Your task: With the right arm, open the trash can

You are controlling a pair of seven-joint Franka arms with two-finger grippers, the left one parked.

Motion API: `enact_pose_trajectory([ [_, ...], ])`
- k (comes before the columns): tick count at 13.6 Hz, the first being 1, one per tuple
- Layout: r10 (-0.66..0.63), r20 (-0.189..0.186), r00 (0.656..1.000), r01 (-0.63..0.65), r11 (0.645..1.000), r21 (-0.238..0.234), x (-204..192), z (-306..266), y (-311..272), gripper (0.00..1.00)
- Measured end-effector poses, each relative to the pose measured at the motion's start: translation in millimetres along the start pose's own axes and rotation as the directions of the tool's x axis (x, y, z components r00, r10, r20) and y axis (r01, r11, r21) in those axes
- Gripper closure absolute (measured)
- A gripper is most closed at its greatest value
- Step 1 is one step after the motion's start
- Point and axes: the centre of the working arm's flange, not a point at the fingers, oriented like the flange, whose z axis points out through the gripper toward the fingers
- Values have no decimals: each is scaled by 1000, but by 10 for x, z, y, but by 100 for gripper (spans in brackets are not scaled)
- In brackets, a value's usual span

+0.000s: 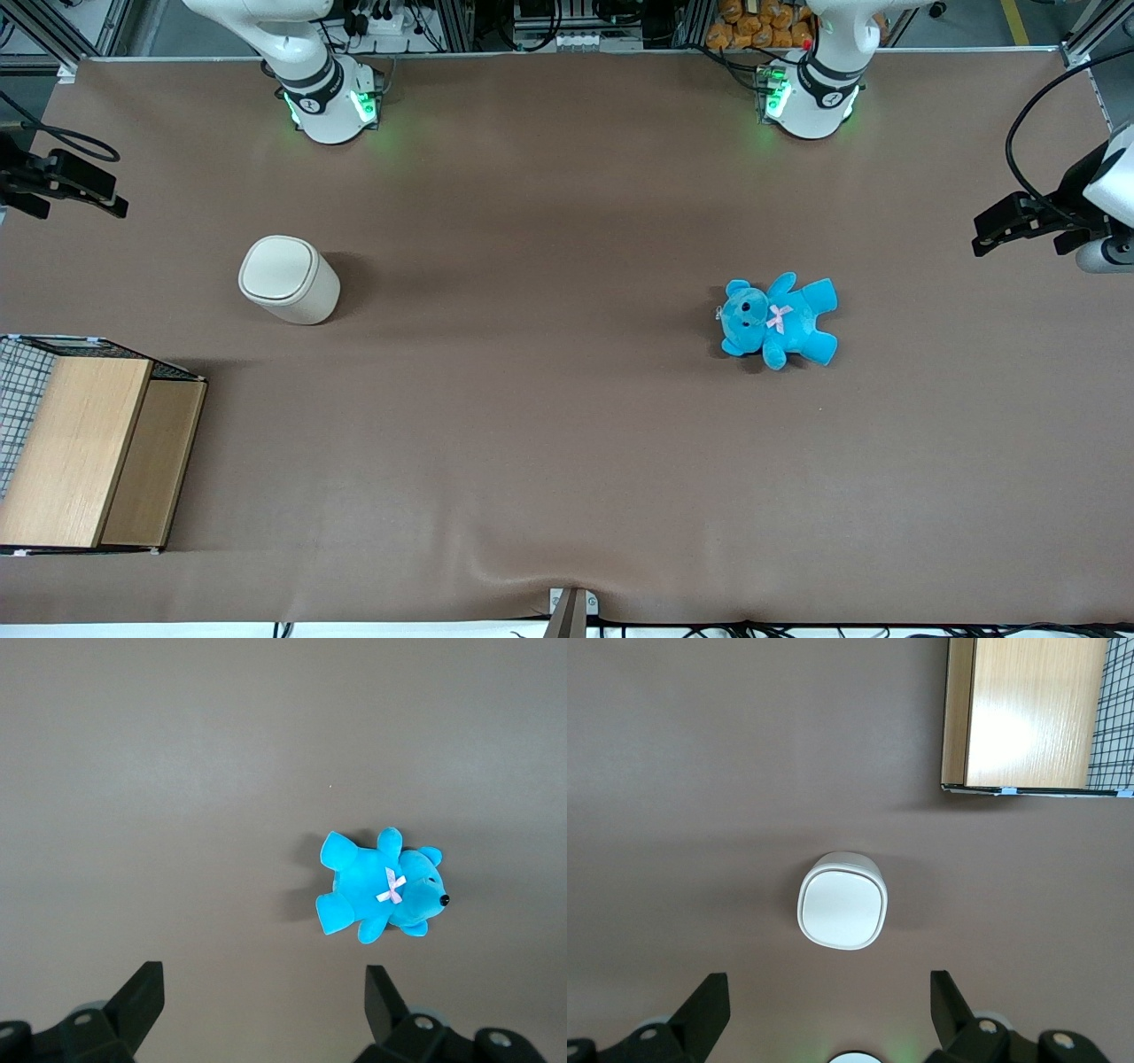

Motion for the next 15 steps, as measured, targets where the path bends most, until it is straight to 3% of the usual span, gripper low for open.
enact_pose_trajectory([
  [8,-10,17,1000,10,1000,1,53,82,0,0],
  [15,-5,118,993,5,1000,5,155,624,32,0],
])
